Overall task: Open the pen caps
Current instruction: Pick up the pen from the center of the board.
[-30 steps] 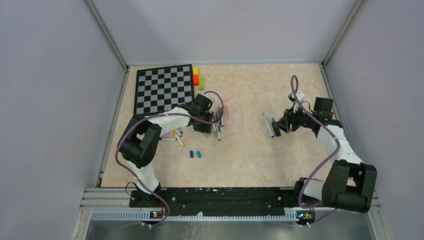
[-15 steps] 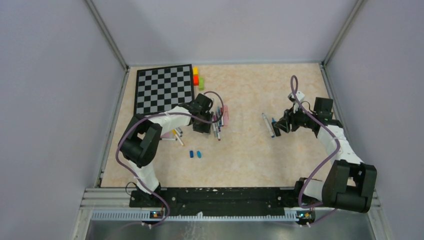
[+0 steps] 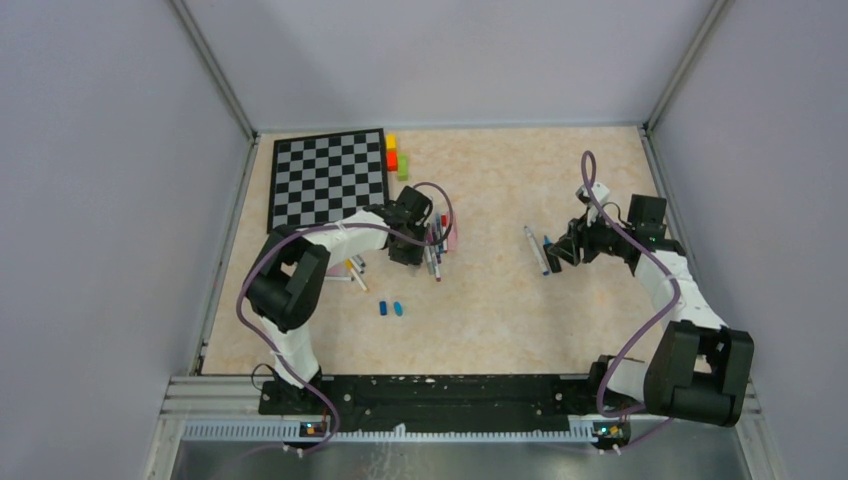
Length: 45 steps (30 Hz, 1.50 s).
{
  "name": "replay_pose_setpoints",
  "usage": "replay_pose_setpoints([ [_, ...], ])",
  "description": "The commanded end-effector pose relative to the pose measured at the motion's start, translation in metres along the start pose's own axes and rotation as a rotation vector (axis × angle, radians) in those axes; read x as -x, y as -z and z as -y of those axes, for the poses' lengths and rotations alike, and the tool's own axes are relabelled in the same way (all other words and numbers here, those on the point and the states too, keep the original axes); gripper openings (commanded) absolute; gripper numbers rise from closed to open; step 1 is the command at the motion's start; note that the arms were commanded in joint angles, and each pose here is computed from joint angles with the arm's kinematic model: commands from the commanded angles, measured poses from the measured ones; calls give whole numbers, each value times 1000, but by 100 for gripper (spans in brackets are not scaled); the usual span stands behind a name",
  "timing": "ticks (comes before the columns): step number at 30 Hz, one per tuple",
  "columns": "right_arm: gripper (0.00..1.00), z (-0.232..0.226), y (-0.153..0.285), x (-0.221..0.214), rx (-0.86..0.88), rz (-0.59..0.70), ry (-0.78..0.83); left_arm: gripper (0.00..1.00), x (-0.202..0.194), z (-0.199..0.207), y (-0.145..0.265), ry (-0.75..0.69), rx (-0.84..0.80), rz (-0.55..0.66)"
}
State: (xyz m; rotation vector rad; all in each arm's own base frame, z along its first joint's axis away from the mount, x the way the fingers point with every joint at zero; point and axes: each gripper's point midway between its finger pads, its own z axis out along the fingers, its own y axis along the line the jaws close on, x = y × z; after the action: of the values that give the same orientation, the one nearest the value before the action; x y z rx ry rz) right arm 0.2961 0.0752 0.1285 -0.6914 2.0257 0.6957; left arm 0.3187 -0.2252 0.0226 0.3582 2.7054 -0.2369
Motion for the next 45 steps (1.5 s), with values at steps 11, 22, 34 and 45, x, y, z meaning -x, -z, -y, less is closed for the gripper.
replay_pose_setpoints([
  [11,46,-3,8,21,6,53,69,19,-10,-16,-1,-39,91,-42],
  [22,46,-6,9,22,14,57,77,8,21,-24,26,-47,135,70],
  [34,46,-41,16,29,160,130,195,4,27,16,70,8,-134,239],
  [45,54,-122,32,37,486,357,343,2,3,126,142,71,-880,364],
])
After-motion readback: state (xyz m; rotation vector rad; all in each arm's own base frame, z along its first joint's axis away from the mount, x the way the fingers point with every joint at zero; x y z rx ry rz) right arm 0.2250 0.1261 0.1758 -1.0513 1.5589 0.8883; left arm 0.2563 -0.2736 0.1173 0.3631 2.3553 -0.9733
